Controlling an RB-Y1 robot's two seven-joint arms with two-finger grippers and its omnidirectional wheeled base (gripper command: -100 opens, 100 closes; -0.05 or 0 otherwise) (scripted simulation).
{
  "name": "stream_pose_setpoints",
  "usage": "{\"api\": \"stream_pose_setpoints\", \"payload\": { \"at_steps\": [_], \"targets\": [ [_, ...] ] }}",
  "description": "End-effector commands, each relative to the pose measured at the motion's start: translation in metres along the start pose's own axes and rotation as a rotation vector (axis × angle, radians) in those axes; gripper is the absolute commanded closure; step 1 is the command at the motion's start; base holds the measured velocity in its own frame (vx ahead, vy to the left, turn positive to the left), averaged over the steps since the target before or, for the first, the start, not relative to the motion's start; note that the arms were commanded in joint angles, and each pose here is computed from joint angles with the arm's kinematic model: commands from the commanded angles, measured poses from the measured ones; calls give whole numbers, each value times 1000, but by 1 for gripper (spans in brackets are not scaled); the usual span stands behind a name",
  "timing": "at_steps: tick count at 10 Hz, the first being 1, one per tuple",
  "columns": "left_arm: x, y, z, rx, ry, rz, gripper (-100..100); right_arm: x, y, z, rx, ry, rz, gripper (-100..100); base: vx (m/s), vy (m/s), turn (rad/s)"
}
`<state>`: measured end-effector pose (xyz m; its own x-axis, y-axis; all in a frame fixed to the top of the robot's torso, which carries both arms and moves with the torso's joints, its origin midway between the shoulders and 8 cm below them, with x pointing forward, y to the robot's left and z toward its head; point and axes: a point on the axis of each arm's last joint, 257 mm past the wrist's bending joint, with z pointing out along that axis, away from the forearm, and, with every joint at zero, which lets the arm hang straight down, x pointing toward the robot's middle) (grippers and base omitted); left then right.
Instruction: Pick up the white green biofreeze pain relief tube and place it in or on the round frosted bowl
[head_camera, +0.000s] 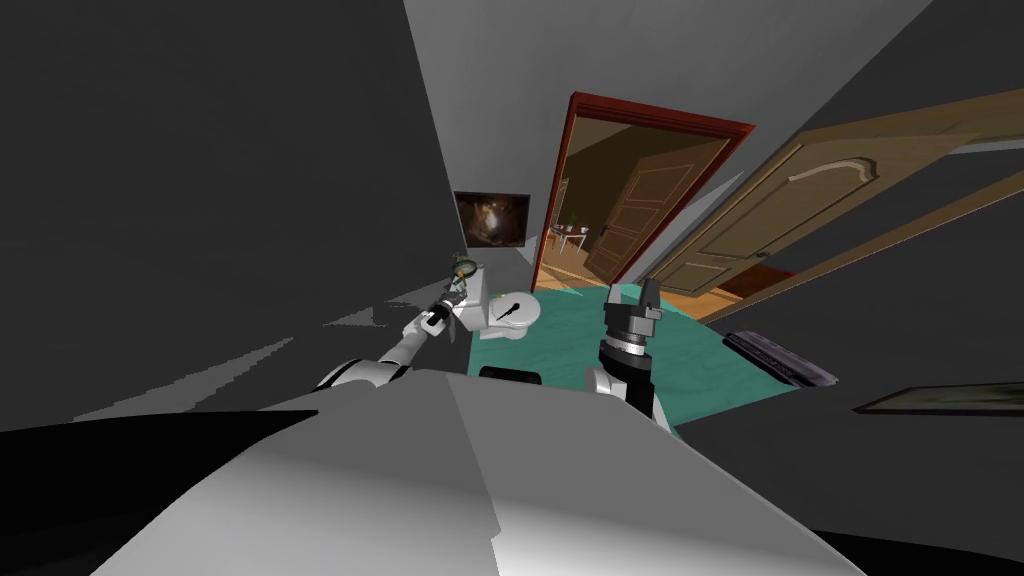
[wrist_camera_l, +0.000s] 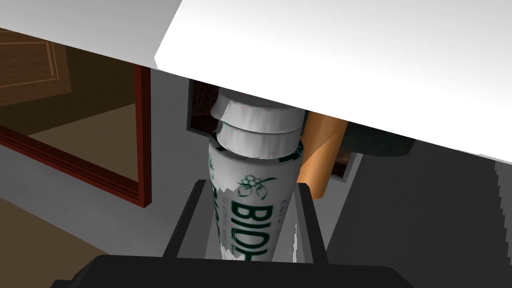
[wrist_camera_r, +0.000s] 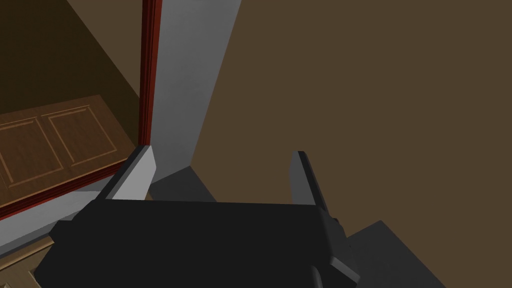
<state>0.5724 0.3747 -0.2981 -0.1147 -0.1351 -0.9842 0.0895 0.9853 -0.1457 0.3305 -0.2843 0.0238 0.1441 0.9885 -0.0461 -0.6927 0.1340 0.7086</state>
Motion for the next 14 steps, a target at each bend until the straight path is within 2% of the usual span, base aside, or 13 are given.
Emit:
{"api": "stream_pose_setpoints", "payload": {
  "at_steps": [1,2,3,5,6,7,9,10,12,13,14],
  "targets": [
    [1,6,-13,-2,-7,0,100,0,0,0,0,0,0,0,93,-34,-17],
    [9,8,-22,-6,5,0,100,0,0,0,0,0,0,0,45,-22,-2],
    [2,20,-31,-20,-6,-4,100,0,0,0,0,0,0,0,79,-41,-57],
    [11,19,-48,-16,2,0,100,0,0,0,0,0,0,0,51,-19,-9],
    [11,19,-48,-16,2,0,100,0,0,0,0,0,0,0,0,0,0],
    [5,29,-61,-25,-8,0,100,0,0,0,0,0,0,0,41,-22,-58],
    [12,28,-74,-23,1,2,100,0,0,0,0,0,0,0,52,-23,-6],
    [6,38,-85,-34,-3,1,100,0,0,0,0,0,0,0,93,-38,-50],
    [11,34,-101,-27,4,5,100,0,0,0,0,0,0,0,64,-19,-14],
    [5,44,-110,-38,2,4,100,0,0,0,0,0,0,0,59,-26,-47],
    [8,41,-117,-35,5,6,100,0,0,0,0,0,0,0,72,-26,-25]
  ]
}}
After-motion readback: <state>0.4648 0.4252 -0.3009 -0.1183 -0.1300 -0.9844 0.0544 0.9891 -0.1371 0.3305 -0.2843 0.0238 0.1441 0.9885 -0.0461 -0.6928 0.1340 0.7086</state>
